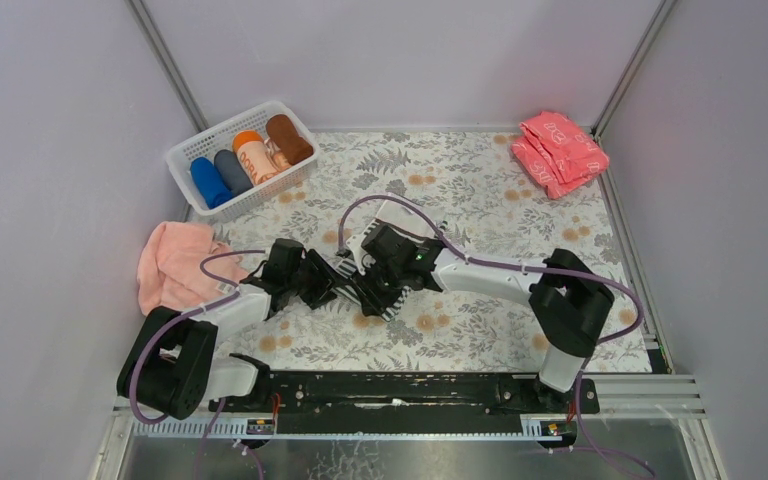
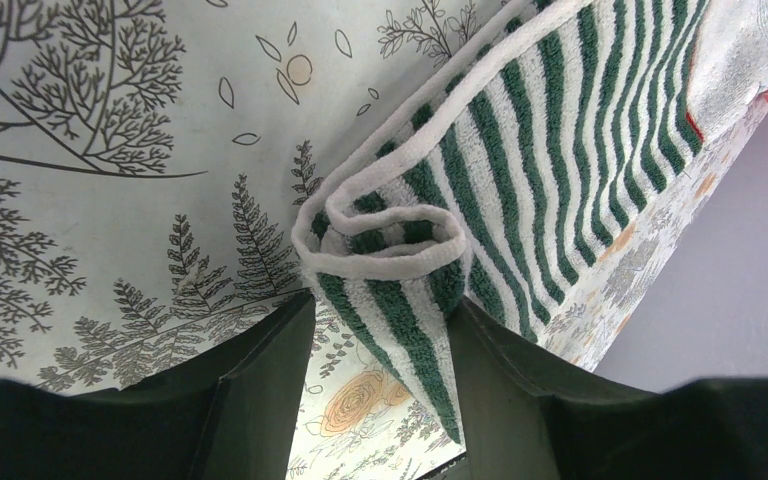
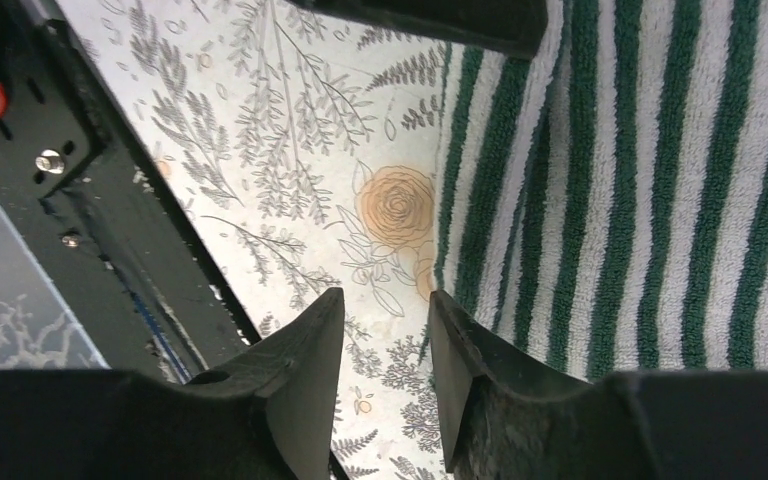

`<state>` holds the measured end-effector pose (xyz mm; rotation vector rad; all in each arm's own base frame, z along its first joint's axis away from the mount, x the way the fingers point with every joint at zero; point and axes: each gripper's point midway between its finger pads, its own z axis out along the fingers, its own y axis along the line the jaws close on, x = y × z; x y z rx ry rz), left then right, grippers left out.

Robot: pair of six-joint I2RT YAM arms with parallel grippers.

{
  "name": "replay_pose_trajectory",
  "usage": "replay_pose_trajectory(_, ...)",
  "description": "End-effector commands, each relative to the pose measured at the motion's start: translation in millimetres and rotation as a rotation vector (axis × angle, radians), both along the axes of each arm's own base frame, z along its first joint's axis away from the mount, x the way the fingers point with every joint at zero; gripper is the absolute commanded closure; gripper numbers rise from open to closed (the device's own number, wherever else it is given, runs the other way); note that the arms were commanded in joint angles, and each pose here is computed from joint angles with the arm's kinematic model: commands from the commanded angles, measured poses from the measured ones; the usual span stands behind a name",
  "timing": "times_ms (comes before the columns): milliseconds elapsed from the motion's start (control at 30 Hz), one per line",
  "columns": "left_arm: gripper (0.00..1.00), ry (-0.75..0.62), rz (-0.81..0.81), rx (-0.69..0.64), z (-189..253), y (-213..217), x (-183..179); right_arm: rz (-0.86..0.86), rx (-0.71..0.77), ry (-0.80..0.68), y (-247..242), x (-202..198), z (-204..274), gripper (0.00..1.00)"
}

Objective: Roll the towels
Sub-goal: Roll the towel at the center of the board.

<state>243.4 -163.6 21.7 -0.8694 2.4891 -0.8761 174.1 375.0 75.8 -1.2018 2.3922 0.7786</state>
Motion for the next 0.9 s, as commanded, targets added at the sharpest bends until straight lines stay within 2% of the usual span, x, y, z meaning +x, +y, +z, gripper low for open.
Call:
replay_pose_trajectory(0, 0.47, 0.188, 0.026, 0.168, -50.5, 32.2, -41.8, 0.009, -0.025, -0.067, 3.6, 12.7, -2.2, 0.56)
replay_pose_trajectory(500, 0.47, 0.190, 0.017, 0.168, -50.4, 30.9, -40.0, 0.026, -0.157, -0.097, -11.8, 18.3, -35.7, 0.49)
replay_pose_trajectory(667, 0.46, 0.189, 0.011, 0.174, -48.8, 30.6, -38.4, 0.029, -0.273, -0.135, -27.1, 19.7, -59.1, 0.48)
replay_pose_trajectory(867, 0.46, 0.197, 0.012, 0.185, -49.5, 31.8, -36.8, 0.036, -0.447, -0.264, -50.7, 22.1, -78.0, 0.46)
